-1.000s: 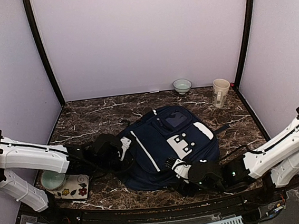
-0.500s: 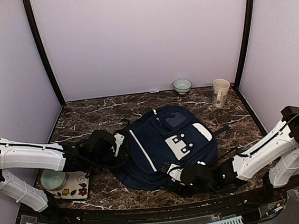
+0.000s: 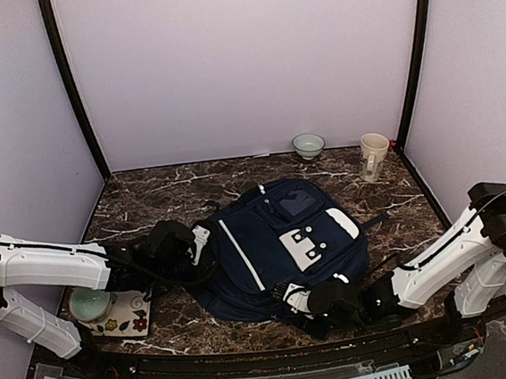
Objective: Pack the student bag
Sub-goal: Zip the second largest pocket of the bag in the student bag.
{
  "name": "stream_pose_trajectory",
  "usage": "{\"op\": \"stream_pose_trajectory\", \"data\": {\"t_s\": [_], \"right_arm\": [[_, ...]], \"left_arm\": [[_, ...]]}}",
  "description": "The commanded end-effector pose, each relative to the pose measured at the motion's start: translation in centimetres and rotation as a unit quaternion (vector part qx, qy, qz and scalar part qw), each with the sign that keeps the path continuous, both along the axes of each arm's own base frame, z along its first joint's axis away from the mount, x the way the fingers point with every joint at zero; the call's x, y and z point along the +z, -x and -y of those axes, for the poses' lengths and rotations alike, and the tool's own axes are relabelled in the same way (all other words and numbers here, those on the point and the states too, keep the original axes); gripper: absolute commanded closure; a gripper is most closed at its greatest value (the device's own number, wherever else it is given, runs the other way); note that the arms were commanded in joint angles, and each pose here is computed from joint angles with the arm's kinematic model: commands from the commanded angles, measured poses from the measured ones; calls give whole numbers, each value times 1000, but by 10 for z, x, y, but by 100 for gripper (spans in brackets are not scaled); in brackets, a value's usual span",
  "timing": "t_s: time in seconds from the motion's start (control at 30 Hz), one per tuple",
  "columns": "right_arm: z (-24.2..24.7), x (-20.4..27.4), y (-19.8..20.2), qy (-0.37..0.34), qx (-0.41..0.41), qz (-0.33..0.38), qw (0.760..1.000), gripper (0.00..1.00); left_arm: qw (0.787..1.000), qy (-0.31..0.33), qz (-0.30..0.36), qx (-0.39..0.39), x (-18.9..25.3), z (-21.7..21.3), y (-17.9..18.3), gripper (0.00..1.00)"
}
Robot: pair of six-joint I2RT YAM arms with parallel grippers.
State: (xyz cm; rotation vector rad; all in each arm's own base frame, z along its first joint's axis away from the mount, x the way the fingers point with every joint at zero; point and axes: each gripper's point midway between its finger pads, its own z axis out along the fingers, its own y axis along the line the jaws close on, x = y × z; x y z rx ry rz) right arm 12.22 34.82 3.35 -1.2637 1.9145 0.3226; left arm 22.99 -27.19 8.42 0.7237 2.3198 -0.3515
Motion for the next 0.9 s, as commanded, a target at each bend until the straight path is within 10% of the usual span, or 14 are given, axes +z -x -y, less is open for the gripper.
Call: {"op": "stream_pose_trajectory", "data": {"t_s": [0.0,0.17,0.87], "right_arm": [[-8,-10,-8,5,-23,2,1000,56],[-24,-8,-1,-14,-5,-19,1000,100],[-102,52,0,-170,-5,-50,984,100]], "left_arm": [[1000,0,8,5,4,-6,-1,100],[1000,9,-10,-12,2,0,5,100],[983,19,-90,-158,6,77,101,100]]}}
